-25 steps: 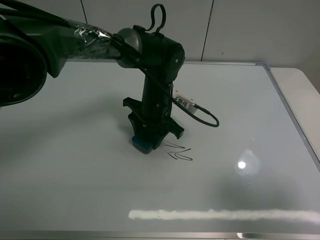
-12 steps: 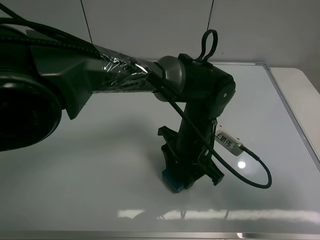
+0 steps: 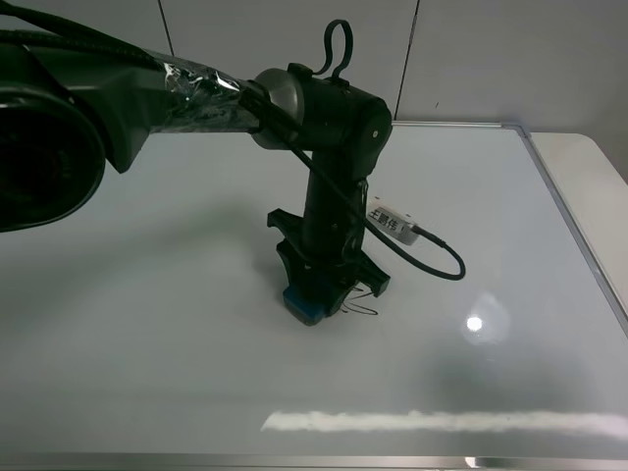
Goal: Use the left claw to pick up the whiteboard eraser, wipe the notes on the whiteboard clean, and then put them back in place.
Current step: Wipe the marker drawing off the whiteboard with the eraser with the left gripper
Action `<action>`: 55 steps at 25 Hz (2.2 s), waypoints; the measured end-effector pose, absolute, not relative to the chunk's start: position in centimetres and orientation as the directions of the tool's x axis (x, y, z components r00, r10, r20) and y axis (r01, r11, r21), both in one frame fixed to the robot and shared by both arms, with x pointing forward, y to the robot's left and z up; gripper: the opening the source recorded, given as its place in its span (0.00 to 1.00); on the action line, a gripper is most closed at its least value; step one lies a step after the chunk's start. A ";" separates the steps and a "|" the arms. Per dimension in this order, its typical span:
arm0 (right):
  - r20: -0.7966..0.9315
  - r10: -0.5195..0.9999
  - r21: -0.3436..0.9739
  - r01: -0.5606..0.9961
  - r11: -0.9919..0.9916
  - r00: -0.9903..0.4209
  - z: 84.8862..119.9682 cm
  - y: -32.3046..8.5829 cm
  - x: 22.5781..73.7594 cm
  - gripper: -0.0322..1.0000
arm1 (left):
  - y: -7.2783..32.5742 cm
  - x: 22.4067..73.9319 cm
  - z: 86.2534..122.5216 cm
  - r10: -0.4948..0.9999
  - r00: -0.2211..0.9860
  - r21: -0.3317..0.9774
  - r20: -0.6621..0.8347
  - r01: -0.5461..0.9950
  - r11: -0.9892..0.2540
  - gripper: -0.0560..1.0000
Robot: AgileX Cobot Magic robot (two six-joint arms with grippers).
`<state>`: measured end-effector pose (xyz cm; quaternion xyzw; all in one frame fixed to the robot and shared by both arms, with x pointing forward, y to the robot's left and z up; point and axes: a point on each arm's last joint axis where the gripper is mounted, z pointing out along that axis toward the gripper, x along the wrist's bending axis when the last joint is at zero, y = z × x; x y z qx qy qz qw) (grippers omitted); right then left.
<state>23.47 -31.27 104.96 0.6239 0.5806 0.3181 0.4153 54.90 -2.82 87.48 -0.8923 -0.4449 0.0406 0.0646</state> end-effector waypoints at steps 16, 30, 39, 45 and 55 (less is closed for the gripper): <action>-0.085 0.989 0.888 0.460 0.019 0.123 105.0 -31.3 23.5 0.99 | -3.0 54.8 86.9 0.784 0.616 -0.147 0.075 0.785 -0.602 0.57; -0.085 0.989 0.888 0.460 0.019 0.123 105.0 -31.3 23.5 0.99 | -2.9 55.1 87.6 0.601 0.792 -0.148 0.102 0.610 -0.779 0.57; -0.085 0.989 0.888 0.460 0.019 0.123 105.0 -31.3 23.5 0.99 | -2.9 55.1 87.6 0.600 0.793 -0.146 0.101 0.609 -0.780 0.57; -0.085 0.989 0.888 0.460 0.019 0.123 105.0 -31.3 23.5 0.99 | -2.9 55.1 87.6 0.599 0.794 -0.146 0.100 0.608 -0.781 0.57; -0.085 0.989 0.888 0.460 0.019 0.123 105.0 -31.3 23.5 0.99 | -2.5 55.5 87.6 0.600 0.795 -0.147 0.089 0.607 -0.781 0.57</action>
